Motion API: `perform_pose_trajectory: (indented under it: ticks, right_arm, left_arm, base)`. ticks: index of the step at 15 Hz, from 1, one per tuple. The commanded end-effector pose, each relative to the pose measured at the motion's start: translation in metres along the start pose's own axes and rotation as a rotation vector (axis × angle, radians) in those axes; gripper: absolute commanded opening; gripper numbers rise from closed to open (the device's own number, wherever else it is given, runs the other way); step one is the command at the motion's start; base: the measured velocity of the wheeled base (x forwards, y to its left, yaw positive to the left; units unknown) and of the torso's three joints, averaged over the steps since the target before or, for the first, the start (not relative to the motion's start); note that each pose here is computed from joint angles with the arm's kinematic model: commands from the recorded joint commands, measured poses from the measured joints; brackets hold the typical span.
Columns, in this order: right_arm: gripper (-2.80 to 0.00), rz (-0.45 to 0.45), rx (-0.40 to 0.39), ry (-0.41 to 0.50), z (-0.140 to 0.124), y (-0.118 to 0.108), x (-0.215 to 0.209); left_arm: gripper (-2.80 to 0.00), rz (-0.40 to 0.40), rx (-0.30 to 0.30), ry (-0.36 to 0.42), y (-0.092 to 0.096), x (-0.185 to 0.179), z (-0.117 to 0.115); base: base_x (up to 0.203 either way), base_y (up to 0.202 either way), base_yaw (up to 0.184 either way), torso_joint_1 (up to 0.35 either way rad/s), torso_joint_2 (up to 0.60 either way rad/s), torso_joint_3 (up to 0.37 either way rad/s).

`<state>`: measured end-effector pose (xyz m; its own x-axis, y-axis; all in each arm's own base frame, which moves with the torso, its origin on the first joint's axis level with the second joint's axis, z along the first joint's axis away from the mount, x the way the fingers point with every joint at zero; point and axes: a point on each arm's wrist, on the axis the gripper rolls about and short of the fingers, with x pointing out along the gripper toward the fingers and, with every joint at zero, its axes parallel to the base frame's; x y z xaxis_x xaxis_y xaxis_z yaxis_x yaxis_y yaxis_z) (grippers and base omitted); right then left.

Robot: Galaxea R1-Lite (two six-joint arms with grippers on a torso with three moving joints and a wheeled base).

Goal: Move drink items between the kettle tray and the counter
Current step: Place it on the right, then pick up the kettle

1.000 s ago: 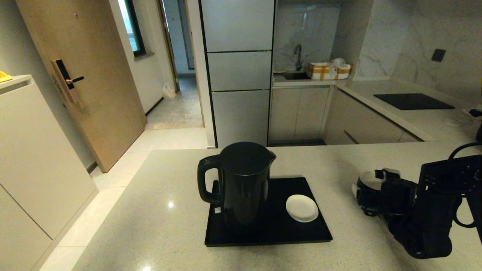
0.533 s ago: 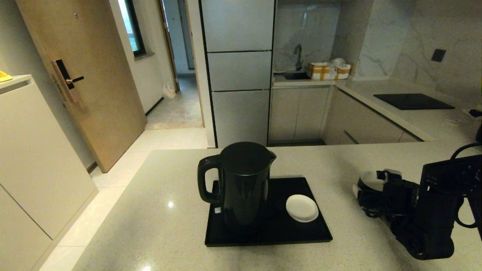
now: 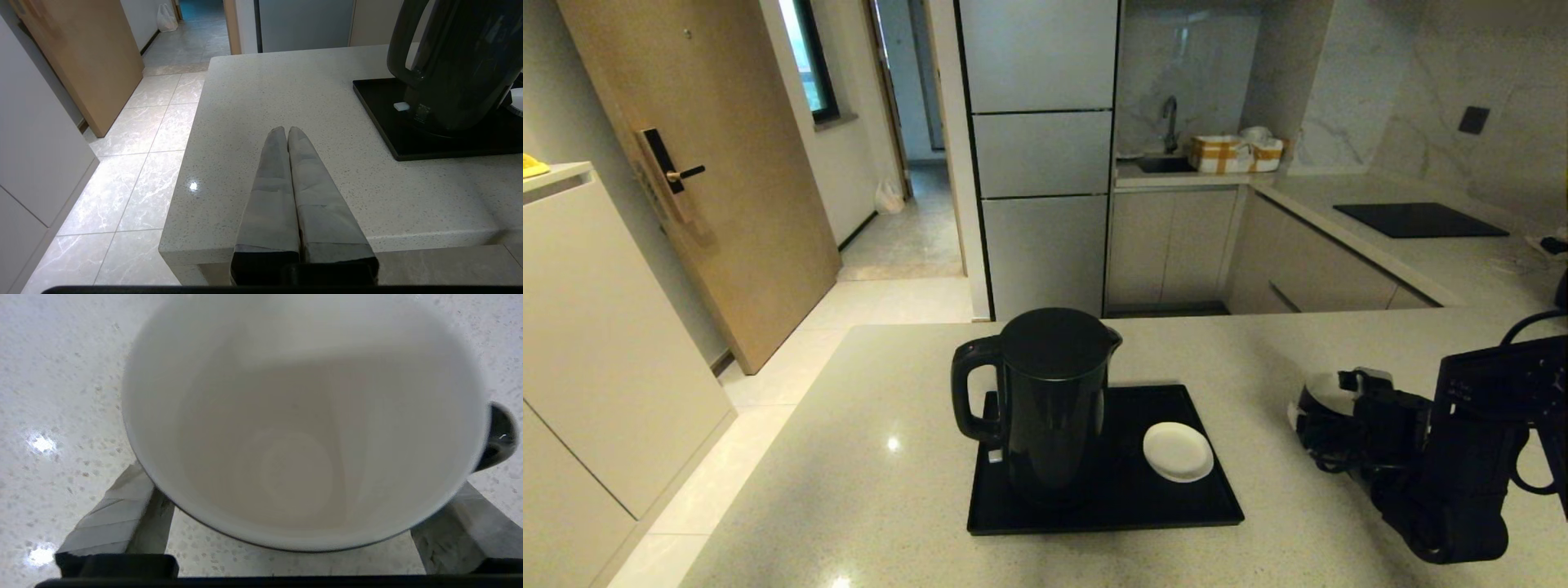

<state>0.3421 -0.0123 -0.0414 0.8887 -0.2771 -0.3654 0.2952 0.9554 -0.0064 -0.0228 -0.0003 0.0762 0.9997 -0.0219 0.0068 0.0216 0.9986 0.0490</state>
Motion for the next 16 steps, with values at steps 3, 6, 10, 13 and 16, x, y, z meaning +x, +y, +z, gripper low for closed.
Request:
perform_pose_trajectory:
  ticks: [3,6,10,13,16]
  right_arm:
    - [0.00,0.001,0.003,-0.007,0.001,0.000,-0.001]
    - [0.00,0.022,0.000,0.012,0.003,-0.003,-0.013]
    - [0.00,0.055,0.009,0.048,0.004,-0.007,-0.032]
    - [0.00,0.059,0.037,0.096,0.001,-0.012,-0.051]
    - [0.00,0.076,0.060,0.106,0.004,-0.014,-0.062]
  left_arm:
    - [-2.80,0.000,0.000,-0.001,0.000,0.000,0.000]
    - [-2.80,0.000,0.000,-0.001,0.000,0.000,0.000]
    - [-2.80,0.000,0.000,-0.001,0.000,0.000,0.000]
    - [-2.80,0.000,0.000,-0.001,0.000,0.000,0.000]
    - [-2.80,0.001,0.000,-0.002,0.000,0.000,0.000]
  base:
    - [0.000,0.000,0.000,0.000,0.00,0.000]
    - [0.000,0.000,0.000,0.000,0.00,0.000]
    - [0.000,0.000,0.000,0.000,0.00,0.000]
    - [0.000,0.000,0.000,0.000,0.00,0.000]
    - [0.000,0.000,0.000,0.000,0.00,0.000]
